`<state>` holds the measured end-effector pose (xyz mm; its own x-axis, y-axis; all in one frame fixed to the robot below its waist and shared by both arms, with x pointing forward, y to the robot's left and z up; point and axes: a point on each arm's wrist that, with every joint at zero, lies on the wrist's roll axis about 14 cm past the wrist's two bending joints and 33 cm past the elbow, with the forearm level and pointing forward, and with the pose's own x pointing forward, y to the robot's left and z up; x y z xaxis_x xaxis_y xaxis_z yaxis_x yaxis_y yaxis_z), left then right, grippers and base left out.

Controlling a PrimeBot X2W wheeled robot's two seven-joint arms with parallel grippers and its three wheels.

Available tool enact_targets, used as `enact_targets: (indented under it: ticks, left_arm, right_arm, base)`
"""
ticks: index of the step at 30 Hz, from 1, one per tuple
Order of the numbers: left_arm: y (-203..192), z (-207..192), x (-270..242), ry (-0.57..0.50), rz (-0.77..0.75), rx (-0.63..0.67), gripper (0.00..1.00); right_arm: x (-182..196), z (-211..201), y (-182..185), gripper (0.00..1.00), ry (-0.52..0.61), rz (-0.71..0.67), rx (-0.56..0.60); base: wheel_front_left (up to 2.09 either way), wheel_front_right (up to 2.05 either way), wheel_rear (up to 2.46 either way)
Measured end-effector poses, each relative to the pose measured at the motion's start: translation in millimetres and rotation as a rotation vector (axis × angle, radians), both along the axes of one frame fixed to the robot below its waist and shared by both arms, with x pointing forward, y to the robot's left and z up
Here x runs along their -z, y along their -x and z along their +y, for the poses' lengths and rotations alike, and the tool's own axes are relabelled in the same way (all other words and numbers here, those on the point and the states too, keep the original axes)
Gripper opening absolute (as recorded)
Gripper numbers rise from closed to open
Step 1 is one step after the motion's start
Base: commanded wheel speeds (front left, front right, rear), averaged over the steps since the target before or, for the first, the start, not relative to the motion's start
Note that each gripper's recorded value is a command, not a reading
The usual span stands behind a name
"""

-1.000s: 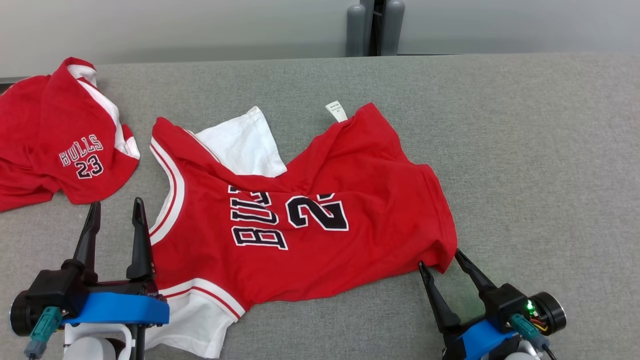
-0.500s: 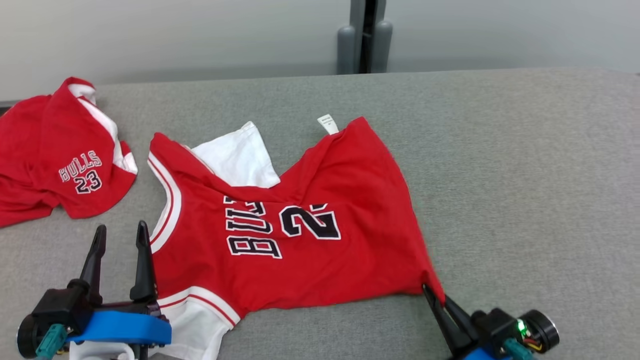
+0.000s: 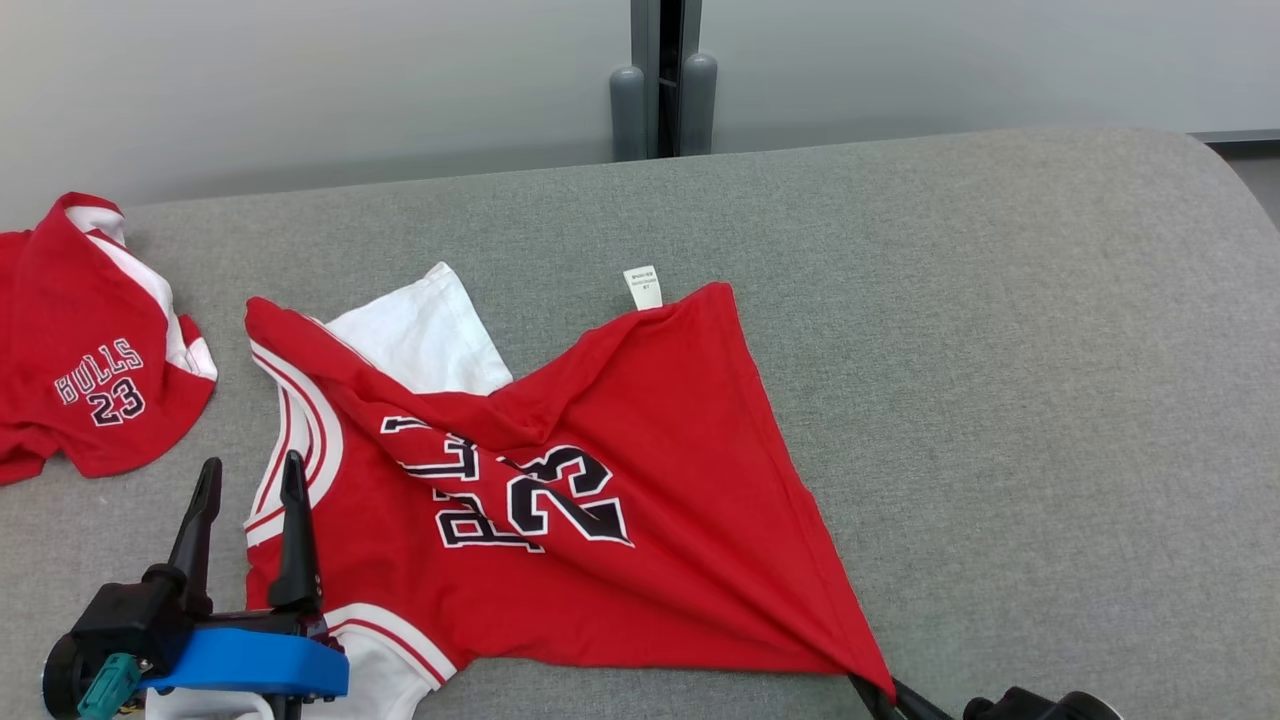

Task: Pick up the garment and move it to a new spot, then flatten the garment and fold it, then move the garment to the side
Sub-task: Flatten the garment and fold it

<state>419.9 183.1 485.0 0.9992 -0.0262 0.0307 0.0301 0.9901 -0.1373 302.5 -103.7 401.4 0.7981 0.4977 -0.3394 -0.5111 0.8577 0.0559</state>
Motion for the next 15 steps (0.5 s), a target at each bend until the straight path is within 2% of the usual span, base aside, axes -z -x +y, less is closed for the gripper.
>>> enact_targets:
  ticks: [1, 8, 15]
  left_arm:
    - [-1, -1, 1, 0.000, 0.001, 0.002, 1.00]
    - [-3, 1, 4, -0.002, 0.009, -0.004, 1.00]
    - [-3, 9, 2, -0.008, 0.004, -0.023, 1.00]
  right_arm:
    - [-1, -1, -1, 1.00, -0.004, -0.003, 0.006]
    - [-22, -27, -25, 1.00, 0.025, -0.112, 0.072]
    - [-76, -51, -81, 1.00, 0.098, -0.345, 0.117]
  base:
    - [0.00, 0.00, 0.00]
    - [0.00, 0.00, 0.00]
    - [0.00, 0.00, 0.00]
